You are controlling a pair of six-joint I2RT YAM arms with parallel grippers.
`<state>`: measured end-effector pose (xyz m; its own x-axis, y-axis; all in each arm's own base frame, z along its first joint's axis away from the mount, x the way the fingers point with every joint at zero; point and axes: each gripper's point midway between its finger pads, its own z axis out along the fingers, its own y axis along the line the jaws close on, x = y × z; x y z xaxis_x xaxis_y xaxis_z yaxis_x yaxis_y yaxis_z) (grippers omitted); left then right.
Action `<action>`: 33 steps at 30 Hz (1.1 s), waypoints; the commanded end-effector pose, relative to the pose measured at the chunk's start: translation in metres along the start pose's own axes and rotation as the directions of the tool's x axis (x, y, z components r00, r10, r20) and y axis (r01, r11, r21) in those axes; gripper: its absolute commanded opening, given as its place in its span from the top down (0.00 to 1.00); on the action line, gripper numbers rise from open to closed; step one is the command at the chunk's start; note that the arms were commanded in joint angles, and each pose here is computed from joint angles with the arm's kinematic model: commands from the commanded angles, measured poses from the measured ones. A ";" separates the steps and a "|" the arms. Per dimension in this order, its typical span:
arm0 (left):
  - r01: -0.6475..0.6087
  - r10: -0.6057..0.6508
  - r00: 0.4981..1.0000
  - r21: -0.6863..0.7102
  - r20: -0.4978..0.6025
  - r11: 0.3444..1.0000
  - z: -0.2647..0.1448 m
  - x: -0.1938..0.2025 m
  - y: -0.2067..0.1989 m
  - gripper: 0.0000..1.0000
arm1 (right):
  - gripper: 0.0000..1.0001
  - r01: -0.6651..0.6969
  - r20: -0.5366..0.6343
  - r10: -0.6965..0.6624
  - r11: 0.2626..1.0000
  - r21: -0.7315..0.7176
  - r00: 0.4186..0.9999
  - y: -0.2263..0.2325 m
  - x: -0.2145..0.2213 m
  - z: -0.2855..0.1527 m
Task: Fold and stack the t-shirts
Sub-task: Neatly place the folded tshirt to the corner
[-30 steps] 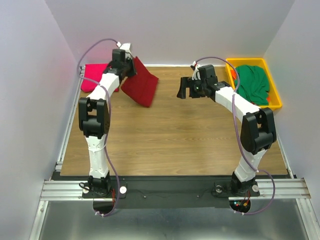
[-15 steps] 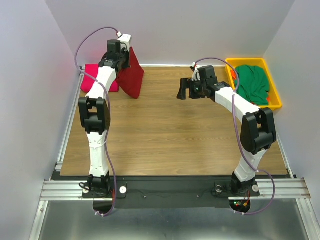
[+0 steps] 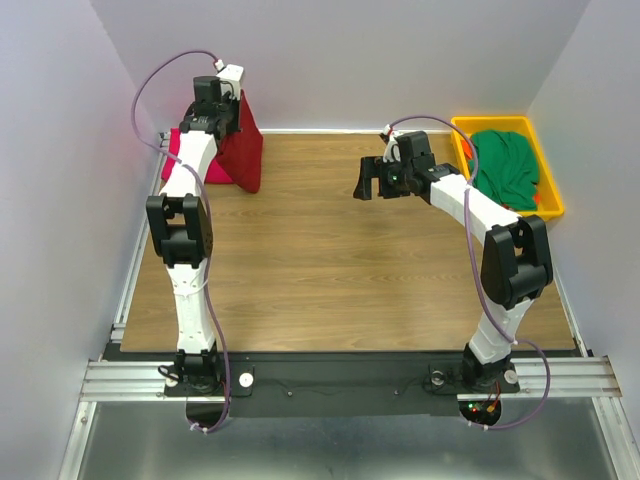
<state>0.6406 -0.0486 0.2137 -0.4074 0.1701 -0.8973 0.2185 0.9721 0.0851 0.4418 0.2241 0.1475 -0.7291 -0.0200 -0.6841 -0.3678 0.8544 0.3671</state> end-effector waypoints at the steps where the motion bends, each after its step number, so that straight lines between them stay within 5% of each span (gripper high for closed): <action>1: -0.053 0.054 0.978 -0.014 0.201 0.999 -0.037 -0.082 0.010 1.00 | 0.00 0.017 0.042 -0.016 1.000 -0.022 0.999 0.007 -0.016 -0.005; 17: -0.047 0.042 0.965 0.014 0.257 0.999 -0.049 -0.105 0.015 1.00 | 0.00 0.017 0.030 -0.016 1.000 -0.021 0.999 0.005 -0.011 -0.003; 33: -0.024 0.021 0.979 0.012 0.202 1.000 -0.032 -0.075 0.049 1.00 | 0.00 0.013 0.020 -0.013 1.000 -0.019 1.000 0.004 -0.008 0.000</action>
<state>0.6447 -0.0216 0.2463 -0.3514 0.1447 -0.9250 0.2437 0.9681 0.0589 0.4412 0.2244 0.1439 -0.7359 -0.0226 -0.6767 -0.3661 0.8541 0.3695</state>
